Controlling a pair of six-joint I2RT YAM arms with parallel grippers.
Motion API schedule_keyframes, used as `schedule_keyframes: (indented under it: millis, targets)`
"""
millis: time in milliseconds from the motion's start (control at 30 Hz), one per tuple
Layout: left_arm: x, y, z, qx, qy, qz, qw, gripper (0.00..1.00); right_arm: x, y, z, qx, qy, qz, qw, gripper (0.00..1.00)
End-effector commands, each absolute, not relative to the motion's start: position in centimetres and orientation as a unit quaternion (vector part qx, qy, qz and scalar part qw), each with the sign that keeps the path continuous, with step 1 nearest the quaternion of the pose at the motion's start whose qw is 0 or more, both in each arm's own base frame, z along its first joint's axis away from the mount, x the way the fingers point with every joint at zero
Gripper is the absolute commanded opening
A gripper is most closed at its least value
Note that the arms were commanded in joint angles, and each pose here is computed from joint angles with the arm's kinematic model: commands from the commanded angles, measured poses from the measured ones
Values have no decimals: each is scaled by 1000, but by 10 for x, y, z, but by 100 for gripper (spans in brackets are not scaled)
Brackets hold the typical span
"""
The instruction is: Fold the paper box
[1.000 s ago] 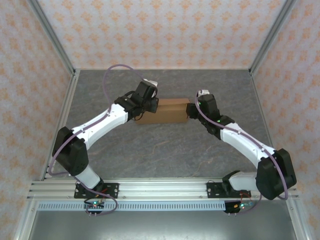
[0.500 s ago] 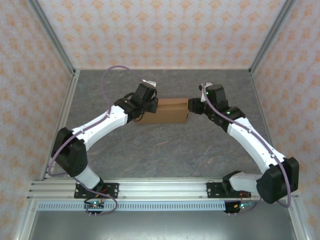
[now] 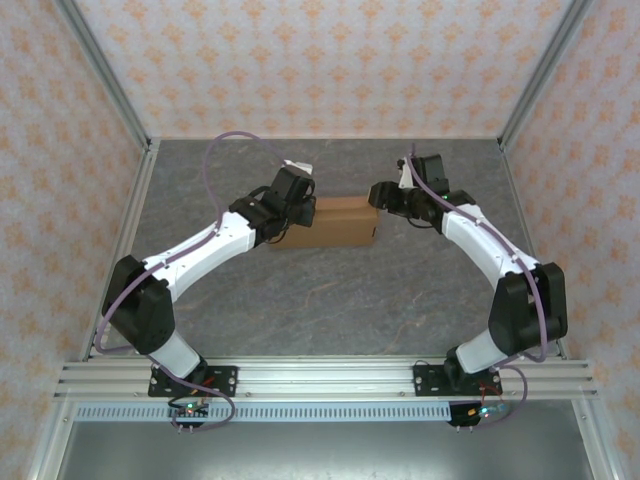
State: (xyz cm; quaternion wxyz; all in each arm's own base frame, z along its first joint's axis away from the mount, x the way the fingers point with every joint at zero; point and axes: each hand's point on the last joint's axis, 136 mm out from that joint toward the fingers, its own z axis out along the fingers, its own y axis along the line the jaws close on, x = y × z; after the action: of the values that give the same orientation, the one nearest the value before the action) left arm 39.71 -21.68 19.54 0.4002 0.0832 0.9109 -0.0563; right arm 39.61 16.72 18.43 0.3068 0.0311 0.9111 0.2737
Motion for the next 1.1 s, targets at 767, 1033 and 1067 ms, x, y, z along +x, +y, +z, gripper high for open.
schedule_keyframes:
  millis: [767,1033,1067]
  targets:
    - [371,-195,178,55,919,-34,388,35,380,170,141,36,886,329,326,54]
    - [368,-195,177,50,921,-43,385,36,374,170,121,59,883,346,312,52]
    - [368,-195,177,49,920,-43,385,36,374,171,121,61,883,348,310,52]
